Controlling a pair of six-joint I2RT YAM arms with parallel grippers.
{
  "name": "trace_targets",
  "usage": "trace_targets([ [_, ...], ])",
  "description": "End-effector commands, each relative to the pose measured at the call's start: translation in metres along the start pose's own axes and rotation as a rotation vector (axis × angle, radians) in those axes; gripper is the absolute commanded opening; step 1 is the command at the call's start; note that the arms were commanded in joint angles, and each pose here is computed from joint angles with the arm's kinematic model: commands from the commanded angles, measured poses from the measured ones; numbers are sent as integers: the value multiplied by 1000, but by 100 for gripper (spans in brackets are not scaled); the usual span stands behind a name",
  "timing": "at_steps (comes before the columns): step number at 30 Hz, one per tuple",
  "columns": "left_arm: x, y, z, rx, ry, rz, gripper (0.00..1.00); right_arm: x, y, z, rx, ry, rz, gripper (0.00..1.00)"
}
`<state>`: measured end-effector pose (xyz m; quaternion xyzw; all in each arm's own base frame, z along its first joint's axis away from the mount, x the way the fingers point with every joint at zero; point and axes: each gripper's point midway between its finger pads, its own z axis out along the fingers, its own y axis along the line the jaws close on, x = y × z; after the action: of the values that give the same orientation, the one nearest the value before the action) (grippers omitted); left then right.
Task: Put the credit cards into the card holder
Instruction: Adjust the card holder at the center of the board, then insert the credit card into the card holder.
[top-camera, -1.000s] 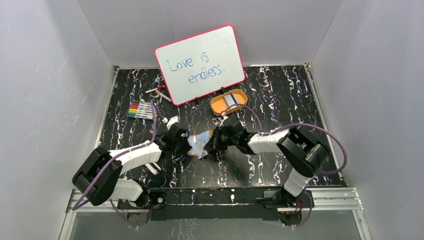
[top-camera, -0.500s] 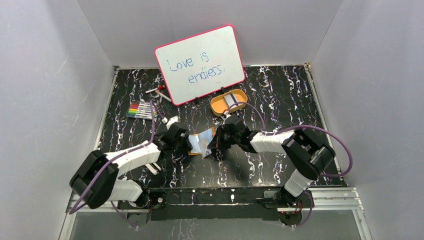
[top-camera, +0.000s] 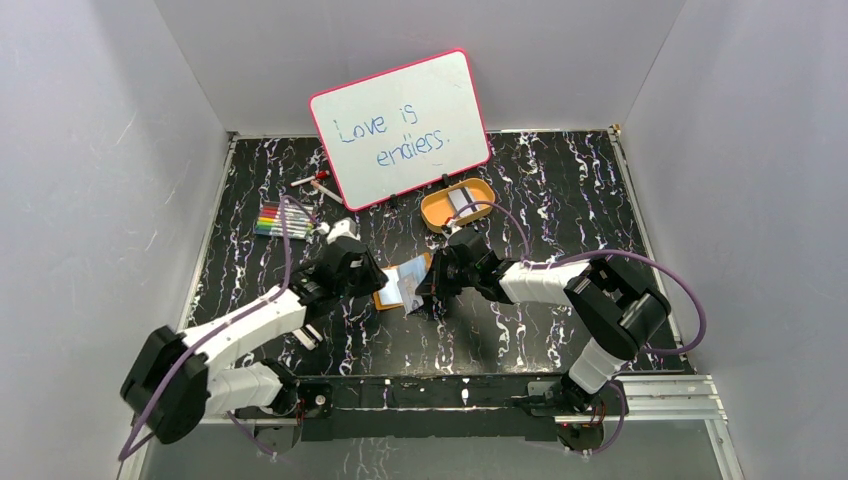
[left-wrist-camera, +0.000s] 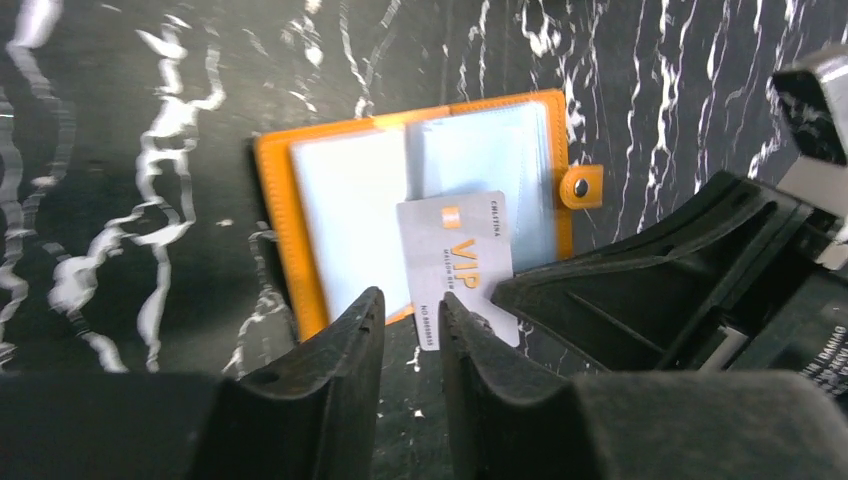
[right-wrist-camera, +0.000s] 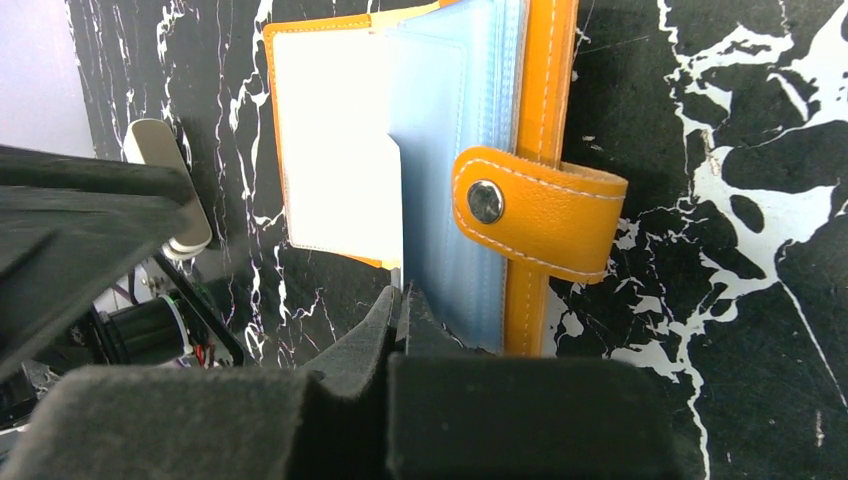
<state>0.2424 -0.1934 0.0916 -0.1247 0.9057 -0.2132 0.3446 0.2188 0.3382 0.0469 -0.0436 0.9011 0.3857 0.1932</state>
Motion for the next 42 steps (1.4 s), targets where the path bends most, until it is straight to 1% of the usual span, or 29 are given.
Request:
trace_targets([
  [1,17,-32,24,136,97,-15,20,-14,7,0,1,-35,-24,0],
  [6,37,0,46,-4,135,-29,7,-15,9,-3,-3,-36,-26,0],
  [8,40,14,48,-57,129,-21,4,-17,14,-7,-11,-44,-33,0],
  [11,43,25,49,-94,125,-13,2,-25,30,-18,-58,-59,-67,0],
  [17,41,26,46,-93,112,-13,1,-47,52,-35,-82,-129,-123,0],
  [23,41,27,45,-98,112,-16,1,-62,62,-25,-94,-137,-142,0],
  [32,37,23,42,-86,105,-19,2,-67,38,4,-70,-93,-112,0],
  [36,35,21,43,-84,99,-16,2,-62,28,6,-53,-79,-105,0],
  [42,41,33,42,-131,119,-4,2,-49,16,8,-44,-44,-91,0],
])
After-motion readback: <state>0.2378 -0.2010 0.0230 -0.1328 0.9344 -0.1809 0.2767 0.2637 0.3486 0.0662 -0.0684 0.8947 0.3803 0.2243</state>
